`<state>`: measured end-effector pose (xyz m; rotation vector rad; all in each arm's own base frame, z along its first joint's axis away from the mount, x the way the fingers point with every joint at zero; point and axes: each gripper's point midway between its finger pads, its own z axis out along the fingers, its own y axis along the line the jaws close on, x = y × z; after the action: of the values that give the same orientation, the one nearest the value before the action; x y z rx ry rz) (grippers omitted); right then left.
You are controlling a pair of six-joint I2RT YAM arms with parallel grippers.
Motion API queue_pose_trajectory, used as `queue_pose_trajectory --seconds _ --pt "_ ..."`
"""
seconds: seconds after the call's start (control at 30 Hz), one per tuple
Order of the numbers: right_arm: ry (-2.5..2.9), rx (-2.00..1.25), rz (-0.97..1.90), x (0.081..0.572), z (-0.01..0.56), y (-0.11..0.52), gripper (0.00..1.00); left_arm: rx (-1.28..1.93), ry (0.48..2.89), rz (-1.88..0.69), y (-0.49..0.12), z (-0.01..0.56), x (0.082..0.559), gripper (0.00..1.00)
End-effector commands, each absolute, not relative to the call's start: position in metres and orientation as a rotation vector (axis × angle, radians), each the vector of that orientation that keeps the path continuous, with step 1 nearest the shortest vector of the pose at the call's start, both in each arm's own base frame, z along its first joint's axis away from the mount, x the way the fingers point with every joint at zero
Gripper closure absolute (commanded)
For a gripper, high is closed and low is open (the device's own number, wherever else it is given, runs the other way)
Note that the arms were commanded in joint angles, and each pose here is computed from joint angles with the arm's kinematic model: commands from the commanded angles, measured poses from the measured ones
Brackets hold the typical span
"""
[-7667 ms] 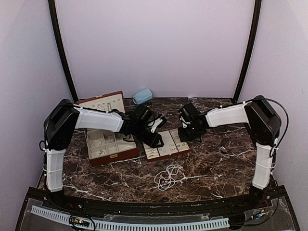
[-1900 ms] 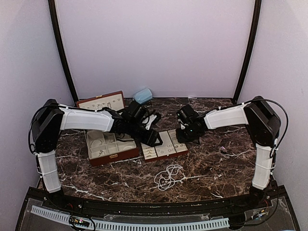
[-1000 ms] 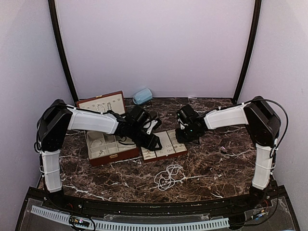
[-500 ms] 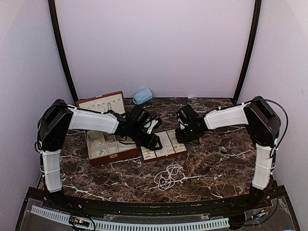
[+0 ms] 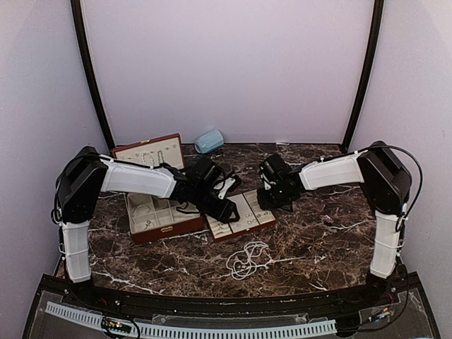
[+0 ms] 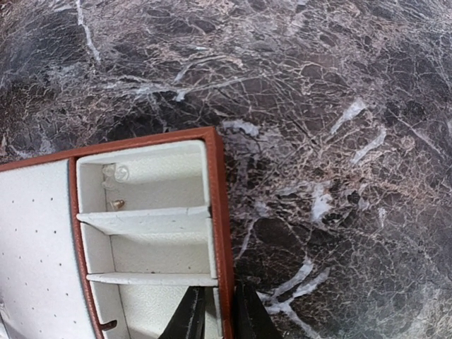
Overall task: Organize the mixed jewelry
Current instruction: Pick up the earring from the earring holder.
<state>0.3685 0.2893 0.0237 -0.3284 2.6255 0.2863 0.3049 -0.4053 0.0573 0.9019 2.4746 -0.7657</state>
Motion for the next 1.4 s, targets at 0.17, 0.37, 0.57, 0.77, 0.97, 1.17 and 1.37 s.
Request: queue_pose_trajectory --seconds 0.17,0.37,0.57,0.77,0.97,1.17,1.37 --pt "2.633 -0.343 0.313 0.363 0.02 0.298 0.83 0.947 2.401 -0.744 -0.413 0.079 0.301 0.49" --pt "2.635 -0.341 0.31 0.363 0.019 0.297 0.83 0.962 2.379 -0.734 -0.415 0.084 0.297 0.5" --pt "2.632 -0.342 0.309 0.364 0.021 0.298 0.83 0.997 2.358 -0.703 -0.418 0.087 0.289 0.5" --pt "2.63 -0.34 0.313 0.366 0.022 0.299 0.83 1.016 2.344 -0.658 -0.418 0.087 0.285 0.5" --pt "2.631 -0.341 0.314 0.365 0.021 0.299 0.84 1.027 2.356 -0.654 -0.417 0.082 0.281 0.5" --pt "2.631 -0.336 0.314 0.364 0.022 0.298 0.84 0.975 2.346 -0.591 -0.411 0.089 0.289 0.5" --pt "2.559 -0.34 0.302 0.369 0.056 0.294 0.57 0.822 2.259 -0.649 -0.397 0.136 0.302 0.47"
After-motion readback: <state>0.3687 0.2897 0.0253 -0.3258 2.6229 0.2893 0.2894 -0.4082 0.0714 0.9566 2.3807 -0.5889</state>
